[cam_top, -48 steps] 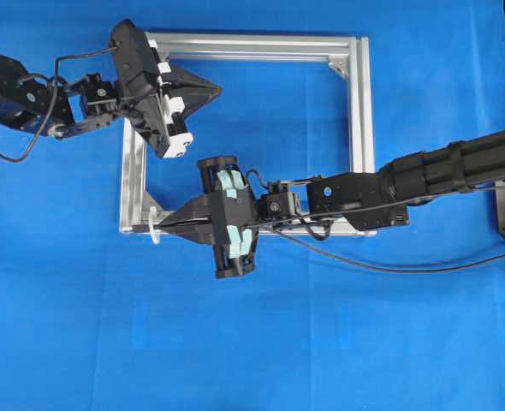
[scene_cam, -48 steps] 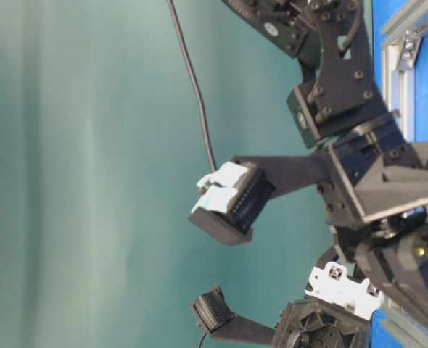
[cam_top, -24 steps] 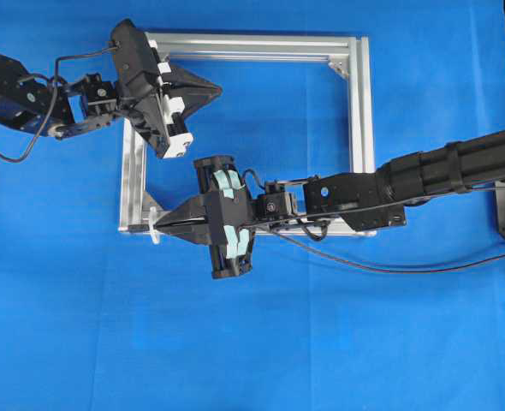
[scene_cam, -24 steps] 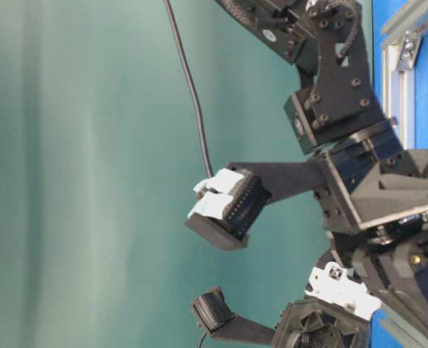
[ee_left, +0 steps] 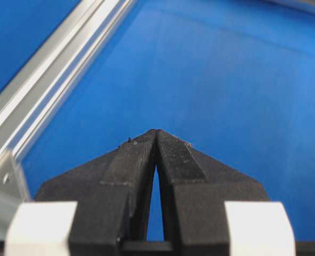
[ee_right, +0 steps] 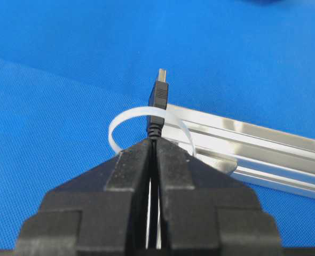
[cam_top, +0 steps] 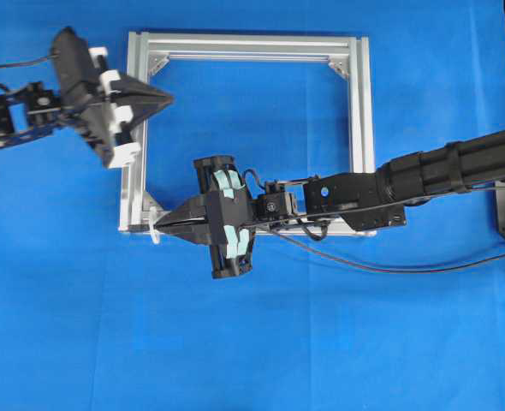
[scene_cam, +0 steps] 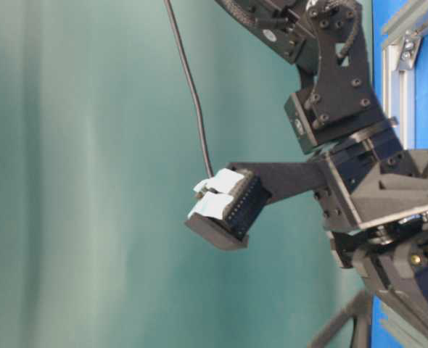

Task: Insert the wire through the string loop located on the left side.
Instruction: 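Move the open left gripper toward the plug emerging from the loop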

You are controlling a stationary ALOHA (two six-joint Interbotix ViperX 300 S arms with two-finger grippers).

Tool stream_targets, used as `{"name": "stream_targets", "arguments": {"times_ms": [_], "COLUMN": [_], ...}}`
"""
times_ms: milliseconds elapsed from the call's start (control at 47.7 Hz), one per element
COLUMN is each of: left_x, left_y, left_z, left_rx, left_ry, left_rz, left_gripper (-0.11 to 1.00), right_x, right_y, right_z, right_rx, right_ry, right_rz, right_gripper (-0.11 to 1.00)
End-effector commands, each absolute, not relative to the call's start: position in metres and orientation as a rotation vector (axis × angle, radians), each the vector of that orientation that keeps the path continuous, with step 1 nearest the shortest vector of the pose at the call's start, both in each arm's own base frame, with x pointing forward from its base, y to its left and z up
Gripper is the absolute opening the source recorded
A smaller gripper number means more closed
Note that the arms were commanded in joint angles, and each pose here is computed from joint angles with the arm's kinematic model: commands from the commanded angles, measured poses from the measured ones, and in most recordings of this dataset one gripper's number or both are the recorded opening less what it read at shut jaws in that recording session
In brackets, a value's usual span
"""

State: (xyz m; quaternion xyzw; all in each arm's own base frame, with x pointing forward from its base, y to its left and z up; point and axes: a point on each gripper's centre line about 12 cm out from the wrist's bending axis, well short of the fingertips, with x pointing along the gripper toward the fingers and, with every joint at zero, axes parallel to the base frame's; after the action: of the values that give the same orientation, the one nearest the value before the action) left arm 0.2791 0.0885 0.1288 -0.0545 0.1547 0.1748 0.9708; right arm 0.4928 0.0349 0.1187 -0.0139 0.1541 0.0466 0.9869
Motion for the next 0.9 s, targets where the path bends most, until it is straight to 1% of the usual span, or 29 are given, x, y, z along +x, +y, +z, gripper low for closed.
{"name": "stream_targets", "arguments": {"times_ms": [0,272,566,713,880], "left_x": [0.268,0.236,0.241,0.245,0.249], "left_y": [0.086,0.083,0.083,0.071,0.043], "left_z": [0.138,0.137,0.139,0.141,0.142], "left_rx": [-0.102,-0.108,-0.108,-0.101,-0.104], "left_ry": [0.279,0.281,0.278,0.272,0.273], "left_rz": [0.352,0.380,0.370,0.320,0.213], "left_gripper": [0.00,0.00,0.00,0.00,0.00], "right_x": [0.497,0.496,0.496,0.496,0.497], "right_y": [0.034,0.034,0.034,0.034,0.034], "right_z": [0.134,0.132,0.133,0.133,0.134], "right_rx": [-0.025,-0.024,-0.024,-0.024,-0.024], "right_ry": [0.268,0.276,0.274,0.274,0.268], "right_rz": [0.092,0.089,0.091,0.089,0.091], "right_gripper": [0.00,0.00,0.00,0.00,0.00]}}
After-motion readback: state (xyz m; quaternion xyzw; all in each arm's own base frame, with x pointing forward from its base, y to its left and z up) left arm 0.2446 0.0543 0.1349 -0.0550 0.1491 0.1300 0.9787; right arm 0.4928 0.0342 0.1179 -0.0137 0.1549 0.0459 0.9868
